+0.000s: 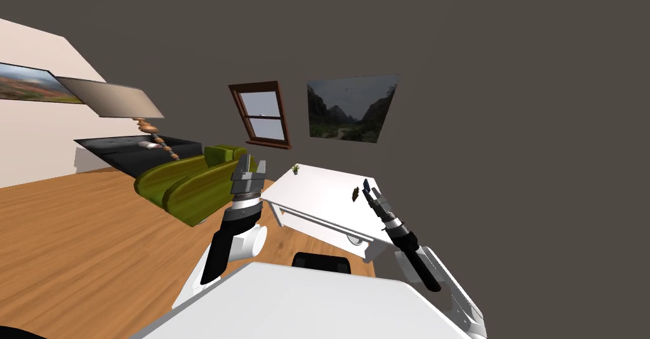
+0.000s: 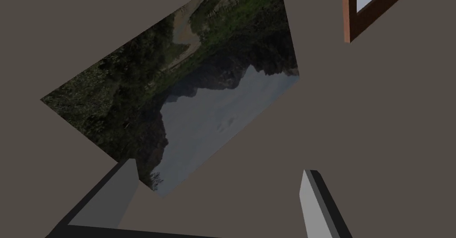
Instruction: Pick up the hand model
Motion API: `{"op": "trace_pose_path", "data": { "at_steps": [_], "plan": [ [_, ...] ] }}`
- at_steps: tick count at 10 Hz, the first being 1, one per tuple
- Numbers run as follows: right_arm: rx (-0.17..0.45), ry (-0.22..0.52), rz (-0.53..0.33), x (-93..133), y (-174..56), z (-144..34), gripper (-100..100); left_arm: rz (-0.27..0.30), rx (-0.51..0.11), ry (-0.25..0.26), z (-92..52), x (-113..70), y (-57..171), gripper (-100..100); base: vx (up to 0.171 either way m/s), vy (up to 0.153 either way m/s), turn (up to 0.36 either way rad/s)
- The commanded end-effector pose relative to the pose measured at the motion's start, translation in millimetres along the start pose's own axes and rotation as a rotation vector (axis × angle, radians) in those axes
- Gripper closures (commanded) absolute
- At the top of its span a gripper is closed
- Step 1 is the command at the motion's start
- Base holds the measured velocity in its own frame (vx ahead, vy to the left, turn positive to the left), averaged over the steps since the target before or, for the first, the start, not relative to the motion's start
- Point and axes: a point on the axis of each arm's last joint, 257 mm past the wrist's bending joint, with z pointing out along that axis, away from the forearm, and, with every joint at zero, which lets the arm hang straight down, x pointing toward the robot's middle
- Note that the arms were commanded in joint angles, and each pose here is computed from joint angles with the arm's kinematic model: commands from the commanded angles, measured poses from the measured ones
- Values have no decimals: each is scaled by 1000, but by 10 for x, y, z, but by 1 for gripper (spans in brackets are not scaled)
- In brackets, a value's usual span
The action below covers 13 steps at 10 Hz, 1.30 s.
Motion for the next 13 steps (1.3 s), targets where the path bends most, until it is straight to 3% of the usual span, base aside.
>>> {"op": "trace_pose_path", "data": {
  "at_steps": [1, 4, 5, 6, 7, 8, 11, 12, 13],
  "plan": [
    [4, 55, -60, 162, -100, -71, -100, 0, 0, 0, 0, 0, 0, 0, 0, 49, 99],
    [-19, 191, -247, 452, -346, -215, -100, 0, 0, 0, 0, 0, 0, 0, -2, 57, 156],
    [-10, 221, -263, 552, -410, -271, -100, 0, 0, 0, 0, 0, 0, 0, 7, 50, 114],
    [-31, 272, -348, 621, -513, -331, -100, 0, 0, 0, 0, 0, 0, 0, -2, 63, 211],
    [-22, 306, -363, 727, -588, -404, -100, 0, 0, 0, 0, 0, 0, 0, 3, 51, 99],
    [-42, 361, -447, 796, -717, -487, -100, 0, 0, 0, 0, -1, 0, 0, 10, 71, 233],
    [-55, 479, -559, 1026, -980, -731, -100, 0, 0, 0, 0, 0, 0, 0, 12, 48, 134],
    [-83, 528, -640, 1049, -1103, -812, -100, 0, 0, 0, 0, -1, 0, 0, 2, 56, 214],
    [-75, 565, -650, 1140, -1188, -920, -100, 0, 0, 0, 0, 0, 0, 0, 4, 42, 92]
  ]
}}
